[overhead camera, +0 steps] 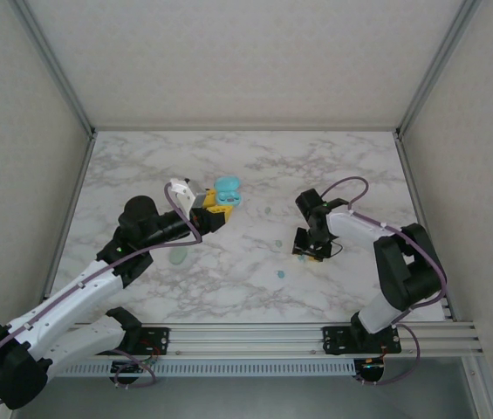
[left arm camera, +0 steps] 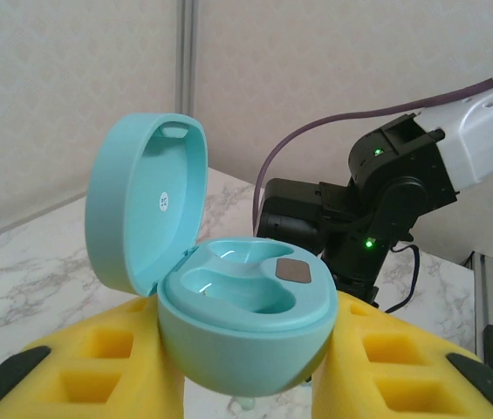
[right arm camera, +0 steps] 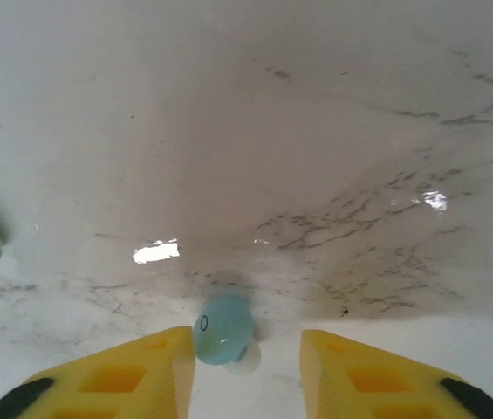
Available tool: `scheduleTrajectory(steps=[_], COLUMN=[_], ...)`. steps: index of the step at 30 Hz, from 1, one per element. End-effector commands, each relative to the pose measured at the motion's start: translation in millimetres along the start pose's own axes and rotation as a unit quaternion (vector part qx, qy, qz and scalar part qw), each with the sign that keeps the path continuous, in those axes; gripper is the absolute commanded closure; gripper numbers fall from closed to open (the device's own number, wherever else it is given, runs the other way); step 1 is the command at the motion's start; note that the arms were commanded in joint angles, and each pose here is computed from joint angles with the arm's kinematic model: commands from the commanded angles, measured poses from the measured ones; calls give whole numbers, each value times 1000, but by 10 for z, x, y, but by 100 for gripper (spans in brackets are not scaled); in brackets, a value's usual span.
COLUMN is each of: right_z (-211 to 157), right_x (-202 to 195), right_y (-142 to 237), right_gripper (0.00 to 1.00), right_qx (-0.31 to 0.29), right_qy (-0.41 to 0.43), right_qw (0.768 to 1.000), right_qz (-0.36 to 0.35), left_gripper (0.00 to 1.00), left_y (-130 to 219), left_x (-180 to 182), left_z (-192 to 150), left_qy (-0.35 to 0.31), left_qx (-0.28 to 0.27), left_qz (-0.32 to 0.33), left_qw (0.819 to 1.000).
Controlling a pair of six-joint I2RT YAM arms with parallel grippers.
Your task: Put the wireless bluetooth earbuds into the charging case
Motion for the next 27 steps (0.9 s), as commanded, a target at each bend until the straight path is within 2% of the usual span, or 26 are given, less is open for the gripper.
scheduleTrajectory(steps=[1, 5, 14, 17, 27], right_z=[49, 55, 70, 71, 106], right_x=[36, 52, 97, 72, 70], right_y=[-10, -52, -112, -128, -128], right_gripper=[64, 69, 72, 69, 70], right_qx=[-7, -2, 4, 6, 1], right_qy=[-5, 0, 10, 17, 31], right_qw=[1000, 1000, 1000, 999, 998], right_qz=[-13, -13, -15, -35, -54], left_gripper=[81, 81, 81, 81, 81], left_y=[13, 5, 7, 8, 0], left_x=[-49, -47, -47, -50, -46], left_z=[98, 98, 99, 100, 103], left_qy=[-16, -14, -14, -13, -12], left_qx=[-14, -14, -14, -14, -14], left_qz=[-6, -6, -6, -6, -7], left_qw=[1000, 1000, 1000, 1000, 1000])
Point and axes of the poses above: each hand's point on the last joint's axis, 136 mm out from that joint toward the fingers, its own y axis back along the fingers, its own x axis along the line the jaws close on, z = x × y, the point moved 7 cm from there along y, back along the fingers, and after that the axes turned 2 degrees about y, right-handed, at the moved point
